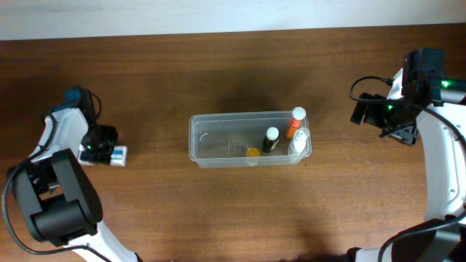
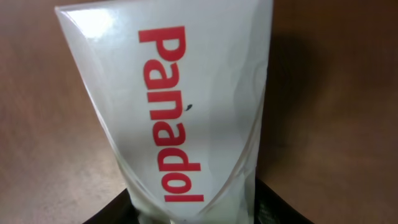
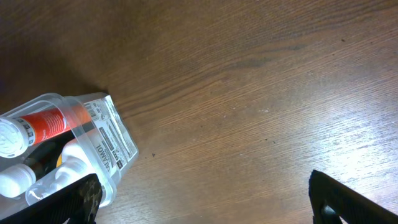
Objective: Pack container
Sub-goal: 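Move the left gripper to the Panadol box and grasp it, then lift the Panadol box over the container's far edge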
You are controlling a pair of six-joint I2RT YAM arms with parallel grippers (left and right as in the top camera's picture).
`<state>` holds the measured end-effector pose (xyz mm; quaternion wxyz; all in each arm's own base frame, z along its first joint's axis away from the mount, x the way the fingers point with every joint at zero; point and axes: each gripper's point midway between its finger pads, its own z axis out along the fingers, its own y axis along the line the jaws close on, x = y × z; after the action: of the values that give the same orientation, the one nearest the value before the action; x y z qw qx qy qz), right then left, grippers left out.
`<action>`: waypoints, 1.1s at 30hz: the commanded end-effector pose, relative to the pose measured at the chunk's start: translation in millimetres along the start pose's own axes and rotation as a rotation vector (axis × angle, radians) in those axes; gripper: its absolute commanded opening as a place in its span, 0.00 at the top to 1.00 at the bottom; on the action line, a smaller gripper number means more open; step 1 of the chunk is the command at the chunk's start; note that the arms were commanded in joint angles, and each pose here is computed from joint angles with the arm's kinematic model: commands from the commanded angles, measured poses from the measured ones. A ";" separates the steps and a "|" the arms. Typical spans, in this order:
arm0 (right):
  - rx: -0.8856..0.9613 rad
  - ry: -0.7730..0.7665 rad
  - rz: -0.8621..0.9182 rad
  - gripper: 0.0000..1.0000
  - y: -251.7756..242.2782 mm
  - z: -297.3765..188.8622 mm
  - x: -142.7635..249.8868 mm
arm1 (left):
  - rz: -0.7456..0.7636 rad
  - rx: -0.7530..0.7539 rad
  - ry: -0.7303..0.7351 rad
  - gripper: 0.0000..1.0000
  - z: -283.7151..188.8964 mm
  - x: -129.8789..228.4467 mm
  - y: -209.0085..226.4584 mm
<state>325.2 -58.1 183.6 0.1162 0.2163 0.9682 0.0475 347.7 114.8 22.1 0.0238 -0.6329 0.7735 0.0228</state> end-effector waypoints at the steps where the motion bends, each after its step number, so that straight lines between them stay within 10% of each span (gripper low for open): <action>1: 0.001 0.007 -0.007 0.01 -0.9 2.3 0.3 | 0.164 0.085 -0.068 0.53 -31.5 -6.2 -28.5; 9: 0.001 0.007 -0.007 0.01 -0.9 2.3 0.2 | 0.672 0.267 -0.222 0.53 -112.0 34.4 -85.5; 18: -0.001 0.001 -0.008 0.01 -0.6 2.3 -1.3 | 1.354 0.418 -0.365 0.52 -181.8 162.9 -104.8; 33: -0.001 0.001 -0.008 0.01 -0.6 2.3 -1.2 | 2.251 0.418 -0.437 0.39 -186.5 315.2 -64.8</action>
<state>326.0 -58.4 183.8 0.1181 0.2160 0.9681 0.0472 350.2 -211.0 175.3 0.2122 0.3742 0.9027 -0.0031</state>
